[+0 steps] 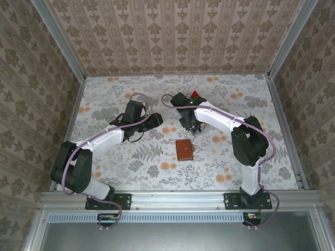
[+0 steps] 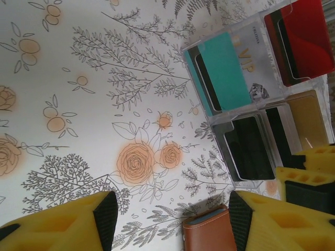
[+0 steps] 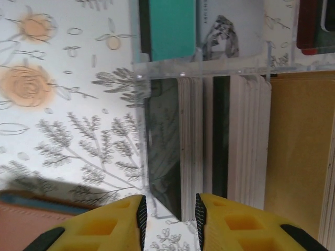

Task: Put the credit cards into the card holder
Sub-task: Pick up the credit card from the storage box.

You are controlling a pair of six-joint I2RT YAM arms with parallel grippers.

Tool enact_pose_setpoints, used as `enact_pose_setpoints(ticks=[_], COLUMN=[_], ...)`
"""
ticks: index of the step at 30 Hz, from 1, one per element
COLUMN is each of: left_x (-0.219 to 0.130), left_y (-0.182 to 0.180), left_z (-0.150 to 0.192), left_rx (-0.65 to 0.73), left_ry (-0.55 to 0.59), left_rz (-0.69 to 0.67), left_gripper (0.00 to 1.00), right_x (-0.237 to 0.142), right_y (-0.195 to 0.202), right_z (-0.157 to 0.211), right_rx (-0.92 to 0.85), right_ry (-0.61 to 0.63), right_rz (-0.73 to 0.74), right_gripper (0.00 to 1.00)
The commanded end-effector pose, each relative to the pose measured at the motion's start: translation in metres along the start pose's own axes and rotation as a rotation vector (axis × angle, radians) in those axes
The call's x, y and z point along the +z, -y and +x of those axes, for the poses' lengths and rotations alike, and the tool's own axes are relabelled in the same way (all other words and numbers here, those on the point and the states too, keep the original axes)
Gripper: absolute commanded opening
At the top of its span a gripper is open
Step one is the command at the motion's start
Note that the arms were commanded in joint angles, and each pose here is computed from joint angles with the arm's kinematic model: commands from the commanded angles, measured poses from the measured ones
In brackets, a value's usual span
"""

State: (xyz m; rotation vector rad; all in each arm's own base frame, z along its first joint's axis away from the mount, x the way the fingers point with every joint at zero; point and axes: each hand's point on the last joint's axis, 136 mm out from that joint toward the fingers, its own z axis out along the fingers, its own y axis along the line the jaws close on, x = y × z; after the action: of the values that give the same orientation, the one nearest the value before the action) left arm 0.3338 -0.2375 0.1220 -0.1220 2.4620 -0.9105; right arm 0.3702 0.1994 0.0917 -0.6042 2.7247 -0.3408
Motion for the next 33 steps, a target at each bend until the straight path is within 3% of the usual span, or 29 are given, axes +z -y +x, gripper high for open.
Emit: enact_pose_setpoints(ticks=[1,19,33], left_x=[-0.007,-0.013,-0.011], left_y=[0.001,-0.005,-0.006], left_z=[-0.008,-0.009,-0.010], left_rx=[-0.011,-0.024,-0.023], left_ry=[0.039,0.050,0.044], left_rz=[0.011,0.006,-0.001], left_gripper=[0.61,0.61,0.61], right_x=[0.002,0.028,0.020], right_y=[0.010,0.008,0.014], right_z=[-0.004,-0.006,-0.011], right_rx=[-0.024,-0.096,-0.112], right_ry=[-0.002,-0.028,0.025], right_rz=[0.113,0.260,0.311], right_gripper=[0.33,0.33,0.24])
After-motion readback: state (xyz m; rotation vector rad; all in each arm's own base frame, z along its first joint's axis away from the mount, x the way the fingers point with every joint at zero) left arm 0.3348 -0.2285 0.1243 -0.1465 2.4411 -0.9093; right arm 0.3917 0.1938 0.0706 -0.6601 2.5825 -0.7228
